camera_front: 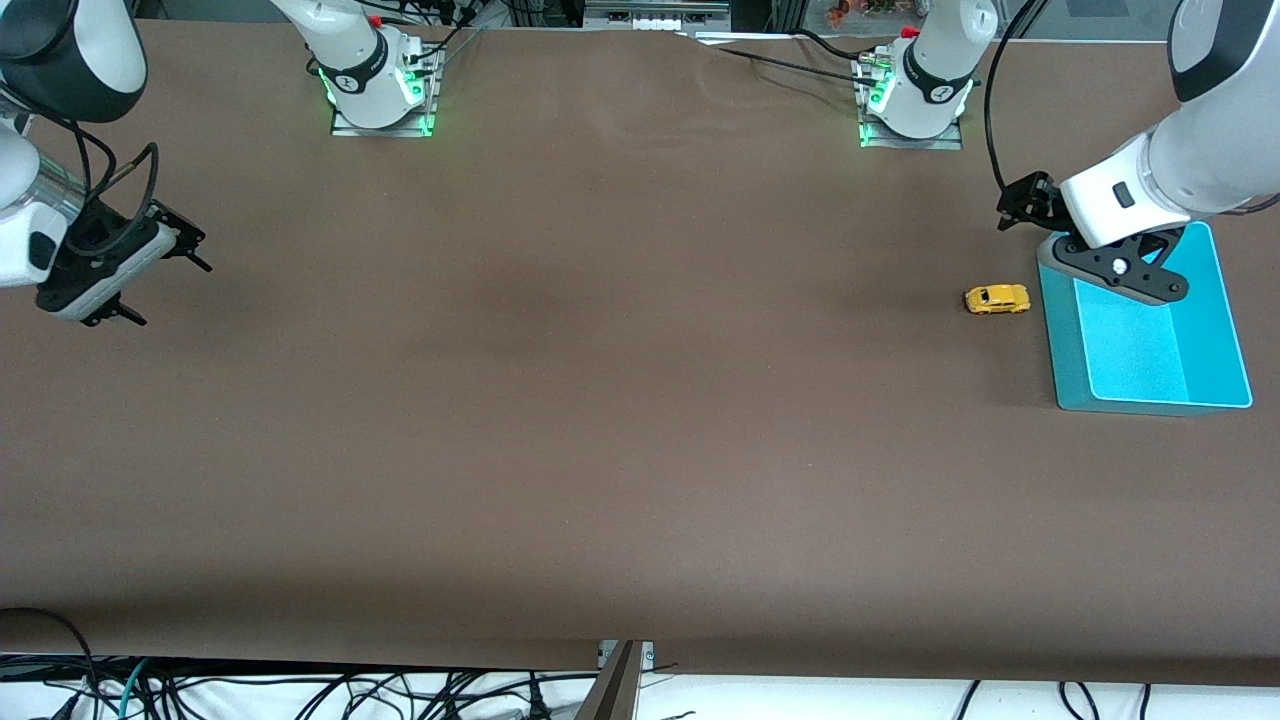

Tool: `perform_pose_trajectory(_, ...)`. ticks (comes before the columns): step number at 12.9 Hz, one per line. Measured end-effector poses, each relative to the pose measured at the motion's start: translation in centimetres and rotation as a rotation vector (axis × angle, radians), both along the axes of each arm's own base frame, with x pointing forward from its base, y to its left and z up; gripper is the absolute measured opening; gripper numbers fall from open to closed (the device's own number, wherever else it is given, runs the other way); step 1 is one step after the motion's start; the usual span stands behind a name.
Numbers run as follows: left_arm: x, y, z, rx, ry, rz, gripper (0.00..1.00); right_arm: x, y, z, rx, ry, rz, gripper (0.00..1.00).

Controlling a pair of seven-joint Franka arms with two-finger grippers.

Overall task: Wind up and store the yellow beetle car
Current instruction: 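Raise the right gripper to rest while the left gripper lowers toward the car, then grasp the yellow car with the left gripper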

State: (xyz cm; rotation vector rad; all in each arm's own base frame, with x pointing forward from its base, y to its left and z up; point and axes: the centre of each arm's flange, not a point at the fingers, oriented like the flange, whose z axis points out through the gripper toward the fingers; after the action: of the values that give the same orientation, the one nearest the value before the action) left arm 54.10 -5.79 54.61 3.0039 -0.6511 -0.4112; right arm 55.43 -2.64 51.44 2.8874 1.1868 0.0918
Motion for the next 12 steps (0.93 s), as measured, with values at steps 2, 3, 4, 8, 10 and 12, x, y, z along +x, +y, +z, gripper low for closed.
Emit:
perform_pose_trajectory(2, 0.2, 1.4, -1.1, -0.026, 0.035, -0.071, 1.00, -0.5, 1.0, 1.7, 0.010, 0.006, -0.168, 1.00)
perform_pose_trajectory(3, 0.3, 2.4, -1.8, -0.038, 0.049, -0.099, 1.00, -0.8, 1.8, 2.8, 0.014, 0.013, -0.243, 1.00)
perform_pose_trajectory(4, 0.3, 3.2, -2.7, -0.049, 0.064, -0.130, 1.00, -1.0, 2.6, 4.0, 0.017, 0.018, -0.313, 1.00)
perform_pose_trajectory(8, 0.0, 4.8, -10.0, -0.091, 0.032, -0.309, 1.00, -1.4, 4.6, 7.6, 0.029, 0.020, -0.505, 1.00)
perform_pose_trajectory(10, -1.2, 6.3, -13.7, -0.100, 0.030, -0.390, 1.00, -1.7, 4.2, 8.1, 0.027, 0.042, -0.570, 1.00)
perform_pose_trajectory(12, -2.1, 8.3, -17.0, -0.117, -0.012, -0.485, 1.00, -1.8, 4.0, 8.1, 0.023, 0.058, -0.596, 1.00)
